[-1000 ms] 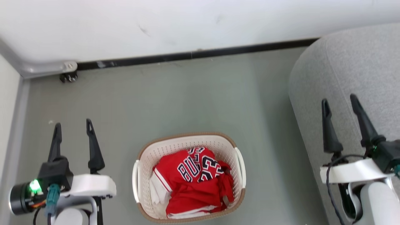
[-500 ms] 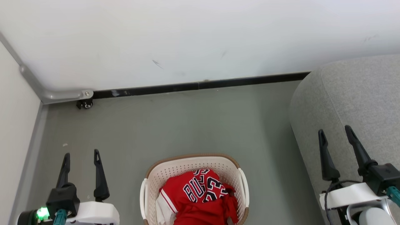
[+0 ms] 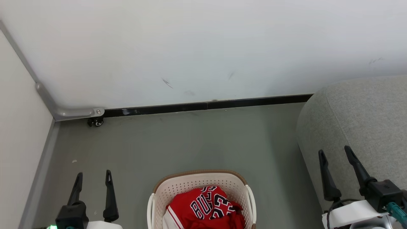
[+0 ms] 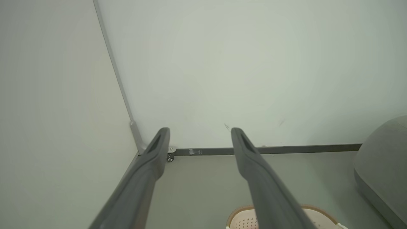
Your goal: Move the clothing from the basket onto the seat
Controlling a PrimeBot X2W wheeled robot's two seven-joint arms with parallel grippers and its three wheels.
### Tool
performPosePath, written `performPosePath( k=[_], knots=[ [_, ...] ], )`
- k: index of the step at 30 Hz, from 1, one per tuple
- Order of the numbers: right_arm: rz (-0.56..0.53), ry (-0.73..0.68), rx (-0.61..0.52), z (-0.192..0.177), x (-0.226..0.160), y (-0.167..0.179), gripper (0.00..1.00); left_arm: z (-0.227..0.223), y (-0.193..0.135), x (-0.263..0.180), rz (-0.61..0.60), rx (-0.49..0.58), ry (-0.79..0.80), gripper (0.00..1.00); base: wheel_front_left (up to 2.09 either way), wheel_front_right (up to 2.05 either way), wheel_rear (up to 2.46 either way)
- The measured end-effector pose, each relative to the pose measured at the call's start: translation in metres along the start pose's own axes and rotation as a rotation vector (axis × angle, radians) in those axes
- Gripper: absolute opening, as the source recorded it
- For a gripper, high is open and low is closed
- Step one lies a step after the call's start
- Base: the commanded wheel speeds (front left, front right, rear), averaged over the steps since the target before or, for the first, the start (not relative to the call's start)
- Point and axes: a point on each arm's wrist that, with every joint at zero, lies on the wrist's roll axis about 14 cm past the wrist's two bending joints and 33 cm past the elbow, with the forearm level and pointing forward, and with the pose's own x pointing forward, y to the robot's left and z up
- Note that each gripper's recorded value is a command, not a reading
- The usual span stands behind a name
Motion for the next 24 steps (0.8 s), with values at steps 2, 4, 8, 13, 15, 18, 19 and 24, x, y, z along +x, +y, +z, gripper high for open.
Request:
performPosePath(
  k=[2, 4, 8, 13, 15, 18, 19, 24],
  knots=[
    [0.005, -0.004, 0.0, 0.002, -0.002, 0.002, 1.0, 0.001, -0.001, -0.001, -0.012, -0.002, -0.002, 1.0, 0.0, 0.0, 0.0],
    [0.009, 0.001, 0.0, 0.001, -0.005, 0.003, 1.0, 0.002, 0.0, -0.002, -0.013, -0.003, -0.004, 1.0, 0.0, 0.0, 0.0],
    [0.02, 0.009, 0.003, 0.0, -0.008, 0.008, 1.0, 0.004, 0.002, -0.002, -0.02, 0.003, -0.01, 1.0, 0.0, 0.0, 0.0],
    [0.019, -0.001, 0.003, 0.004, -0.008, 0.008, 1.0, 0.003, -0.002, -0.002, -0.037, 0.001, -0.009, 1.0, 0.0, 0.0, 0.0],
    [0.018, -0.004, 0.003, 0.005, -0.008, 0.007, 1.0, 0.003, -0.004, -0.002, -0.048, -0.001, -0.008, 1.0, 0.0, 0.0, 0.0],
    [0.016, 0.003, 0.005, 0.003, -0.009, 0.007, 1.0, 0.003, -0.006, -0.002, -0.054, -0.002, -0.007, 1.0, 0.0, 0.0, 0.0],
    [0.016, 0.01, 0.005, 0.002, -0.01, 0.007, 1.0, 0.003, -0.006, -0.001, -0.056, -0.002, -0.008, 1.0, 0.0, 0.0, 0.0],
    [0.013, 0.012, 0.007, 0.001, -0.012, 0.006, 1.0, 0.002, -0.008, 0.0, -0.06, -0.001, -0.002, 1.0, 0.0, 0.0, 0.0]
  ],
)
